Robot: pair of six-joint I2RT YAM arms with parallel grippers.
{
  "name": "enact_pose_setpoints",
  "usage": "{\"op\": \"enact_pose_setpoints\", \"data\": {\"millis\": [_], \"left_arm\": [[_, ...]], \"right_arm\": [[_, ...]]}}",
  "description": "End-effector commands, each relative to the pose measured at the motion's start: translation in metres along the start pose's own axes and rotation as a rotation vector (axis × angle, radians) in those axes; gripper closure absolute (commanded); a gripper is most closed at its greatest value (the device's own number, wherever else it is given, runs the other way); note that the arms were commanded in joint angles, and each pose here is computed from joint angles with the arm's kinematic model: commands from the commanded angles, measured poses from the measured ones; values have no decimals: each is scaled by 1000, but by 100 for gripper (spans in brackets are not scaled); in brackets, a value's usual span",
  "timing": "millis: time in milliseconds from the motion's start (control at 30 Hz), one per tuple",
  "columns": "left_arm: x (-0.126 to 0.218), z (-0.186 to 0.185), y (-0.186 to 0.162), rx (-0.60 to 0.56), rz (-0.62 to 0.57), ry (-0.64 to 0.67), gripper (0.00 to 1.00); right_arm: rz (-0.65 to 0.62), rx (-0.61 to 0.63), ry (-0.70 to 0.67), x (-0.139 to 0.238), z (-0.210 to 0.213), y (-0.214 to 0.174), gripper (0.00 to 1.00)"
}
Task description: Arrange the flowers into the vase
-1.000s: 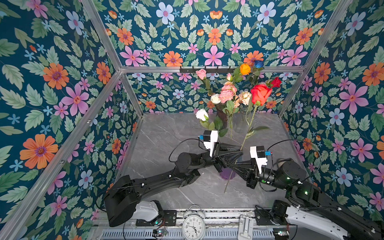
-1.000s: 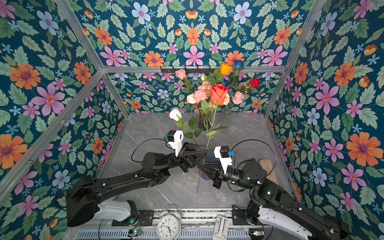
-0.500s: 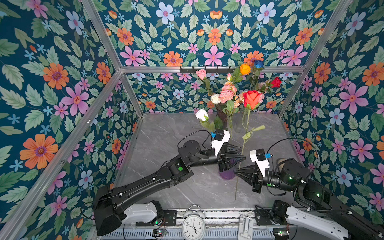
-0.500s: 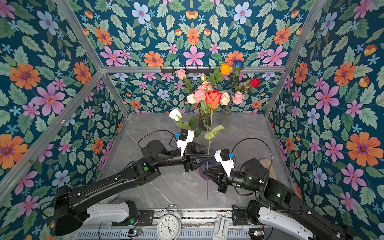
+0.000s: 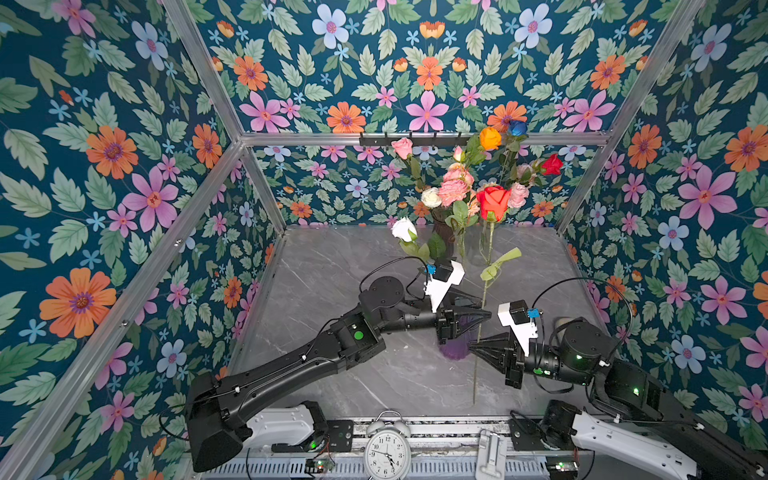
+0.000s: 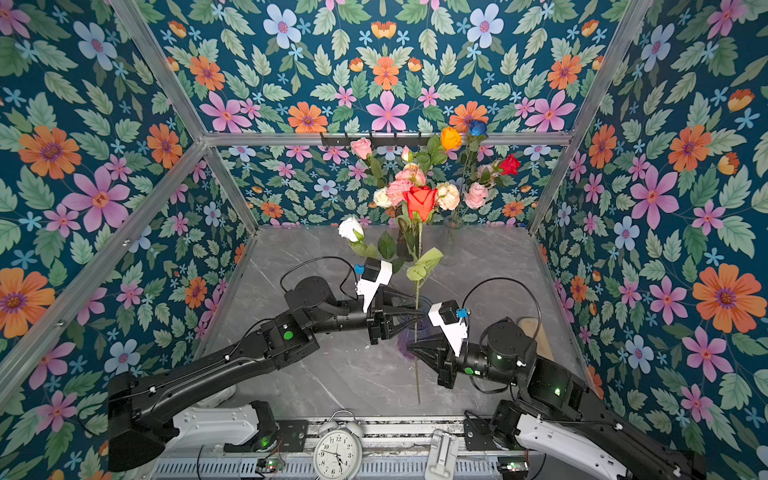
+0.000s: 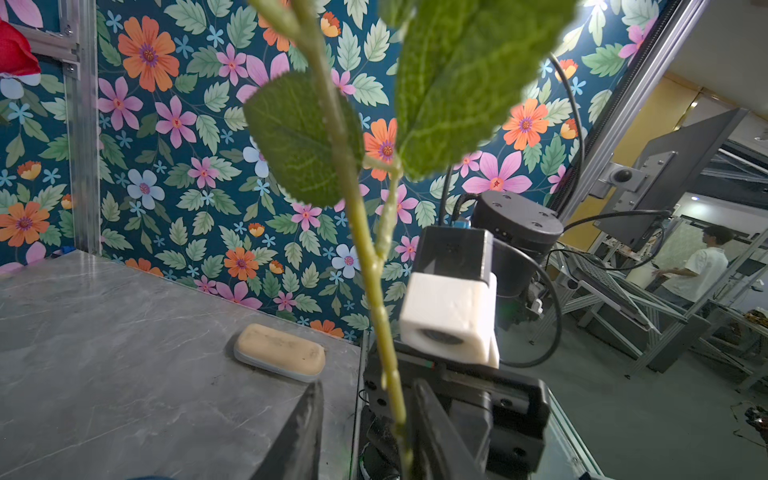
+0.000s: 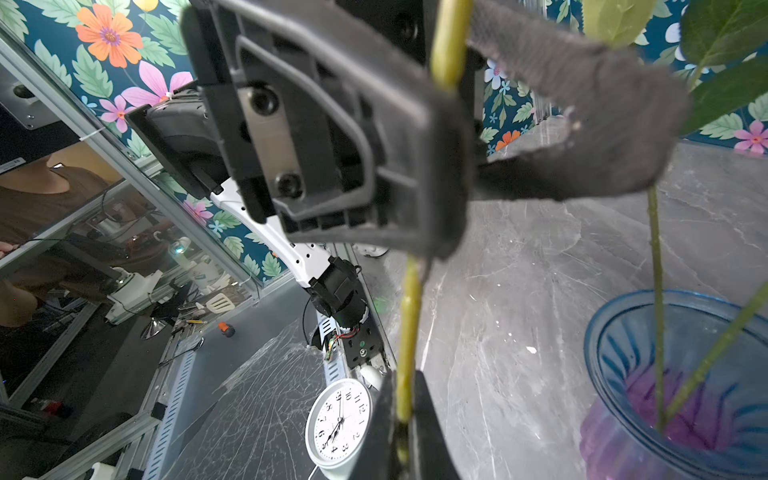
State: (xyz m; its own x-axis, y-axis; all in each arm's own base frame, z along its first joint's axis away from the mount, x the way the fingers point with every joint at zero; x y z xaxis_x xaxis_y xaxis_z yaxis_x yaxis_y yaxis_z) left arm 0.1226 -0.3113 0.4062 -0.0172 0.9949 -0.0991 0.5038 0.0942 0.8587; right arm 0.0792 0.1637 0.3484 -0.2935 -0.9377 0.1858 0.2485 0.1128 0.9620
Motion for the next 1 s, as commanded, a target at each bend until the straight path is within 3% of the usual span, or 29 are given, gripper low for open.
{"op": "enact_pose_setpoints", "data": {"millis": [0, 133, 233, 367, 400, 433, 533, 667, 833, 967], "left_arm": [[-1, -1, 2, -9, 2, -13, 72], [-1, -2, 3, -11, -2, -13, 79], [-2, -2, 2, -9, 1, -22, 98], [-1, -1, 2, -7, -6, -19, 100], [0, -2, 1, -10, -8, -17, 100], [2, -2, 1, -15, -12, -15, 100], [8, -4, 3, -39, -37, 7, 100], [23, -11, 12, -116, -105, 47, 100], [47, -32, 32, -298, -228, 64, 100], [63, -43, 40, -406, -354, 56, 100]], "right_arm": [[4, 12, -12, 3, -1, -3, 100], [4, 6, -17, 3, -1, -6, 100], [14, 0, -22, 1, -3, -8, 100], [-5, -2, -44, 4, -4, -10, 98], [-10, -2, -59, 6, -5, -10, 87], [-19, 0, -79, 9, -6, -11, 70], [-62, 18, -151, 28, -8, -11, 44], [-129, 17, -313, 64, -15, -18, 35], [-144, -115, -685, 99, -45, -57, 28], [-117, -189, -785, 101, -57, -89, 28]]}}
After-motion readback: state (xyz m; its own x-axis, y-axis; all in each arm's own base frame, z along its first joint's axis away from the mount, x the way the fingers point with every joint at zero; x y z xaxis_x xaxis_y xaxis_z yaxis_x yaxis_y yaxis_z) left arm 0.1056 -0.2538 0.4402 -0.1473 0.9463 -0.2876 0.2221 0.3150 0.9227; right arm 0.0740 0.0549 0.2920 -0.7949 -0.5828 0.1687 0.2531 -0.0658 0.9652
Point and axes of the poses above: each gripper's point midway between its finger pads, its own x axis back along the fingers, its own z axis along the line the jaws close on, y = z × x, the point moved 8 cm from there along x, back along the fingers, and after that the axes turned 11 degrees about x, right-handed, at the moved point
